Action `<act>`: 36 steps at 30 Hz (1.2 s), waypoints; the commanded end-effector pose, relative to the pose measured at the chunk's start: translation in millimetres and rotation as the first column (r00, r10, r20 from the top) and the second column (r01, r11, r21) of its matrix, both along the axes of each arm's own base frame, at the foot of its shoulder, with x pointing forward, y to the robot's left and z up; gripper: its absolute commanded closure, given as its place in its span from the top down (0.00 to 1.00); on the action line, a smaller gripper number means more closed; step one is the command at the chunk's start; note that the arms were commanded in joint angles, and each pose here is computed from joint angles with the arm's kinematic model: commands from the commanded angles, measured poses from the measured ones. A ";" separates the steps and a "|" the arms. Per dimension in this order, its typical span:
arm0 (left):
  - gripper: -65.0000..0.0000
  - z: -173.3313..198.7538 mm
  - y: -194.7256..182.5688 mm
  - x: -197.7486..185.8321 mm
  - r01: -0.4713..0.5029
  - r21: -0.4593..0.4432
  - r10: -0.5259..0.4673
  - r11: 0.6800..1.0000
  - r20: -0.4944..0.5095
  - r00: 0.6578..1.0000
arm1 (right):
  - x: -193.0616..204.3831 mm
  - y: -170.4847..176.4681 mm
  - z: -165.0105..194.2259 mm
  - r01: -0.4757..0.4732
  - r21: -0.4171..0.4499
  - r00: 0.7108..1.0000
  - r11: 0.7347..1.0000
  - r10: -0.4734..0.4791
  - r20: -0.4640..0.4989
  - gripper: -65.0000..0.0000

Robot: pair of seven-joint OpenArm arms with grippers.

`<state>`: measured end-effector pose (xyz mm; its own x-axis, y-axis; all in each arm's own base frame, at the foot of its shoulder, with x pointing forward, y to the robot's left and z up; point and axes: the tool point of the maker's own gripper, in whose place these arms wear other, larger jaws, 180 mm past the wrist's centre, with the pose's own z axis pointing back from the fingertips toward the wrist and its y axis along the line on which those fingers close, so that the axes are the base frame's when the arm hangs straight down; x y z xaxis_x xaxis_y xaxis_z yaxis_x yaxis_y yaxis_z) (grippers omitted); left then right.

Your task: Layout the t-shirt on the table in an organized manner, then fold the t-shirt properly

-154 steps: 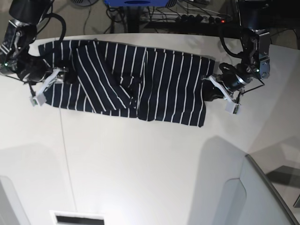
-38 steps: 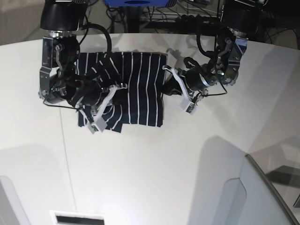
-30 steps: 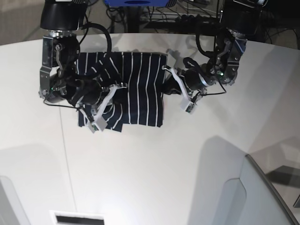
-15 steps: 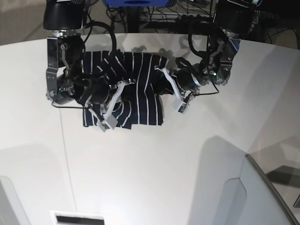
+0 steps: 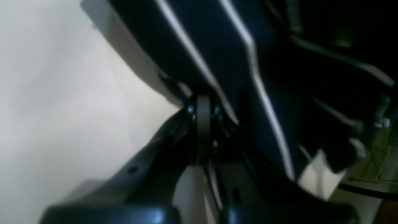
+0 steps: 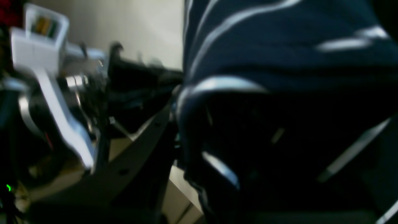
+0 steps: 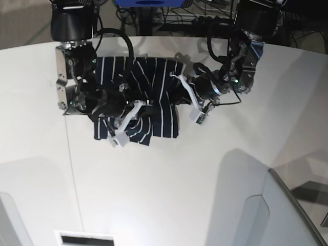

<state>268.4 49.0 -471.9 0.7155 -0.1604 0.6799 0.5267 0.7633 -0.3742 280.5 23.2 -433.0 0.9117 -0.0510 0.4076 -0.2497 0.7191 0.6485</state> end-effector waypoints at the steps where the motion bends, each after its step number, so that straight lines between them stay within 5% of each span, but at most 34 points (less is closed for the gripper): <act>1: 0.00 20.4 3.6 16.3 -0.005 -0.023 0.007 1.000 0.071 0.997 | 14.7 3.2 13.7 0.016 0.033 0.999 0.999 -0.018 0.048 0.00; 10: 0.00 34.3 57.7 34.4 -0.139 0.008 0.137 0.990 0.120 0.983 | 11.8 3.4 11.3 0.014 0.032 0.999 0.999 -0.016 0.039 0.00; 20: 0.00 18.8 94.6 8.7 -0.163 0.076 0.157 0.984 0.077 0.985 | 7.4 3.6 9.5 0.001 0.027 1.000 1.000 -0.002 0.021 0.00; 30: 0.00 21.1 176.9 -7.1 -0.392 0.109 0.384 0.914 0.085 0.919 | 7.0 2.5 7.7 0.006 0.027 1.000 1.000 -0.007 0.016 0.01; 36: 0.00 22.6 192.9 -11.4 -0.431 0.119 0.423 0.895 0.090 0.902 | 5.7 3.8 7.5 0.001 0.027 1.000 1.000 -0.001 0.014 0.28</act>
<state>247.1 238.2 -461.7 0.7283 0.0613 0.6825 0.1436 0.9603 -0.2394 276.0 21.4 -437.8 0.9226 -0.0479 0.3828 -0.2334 0.7208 0.6527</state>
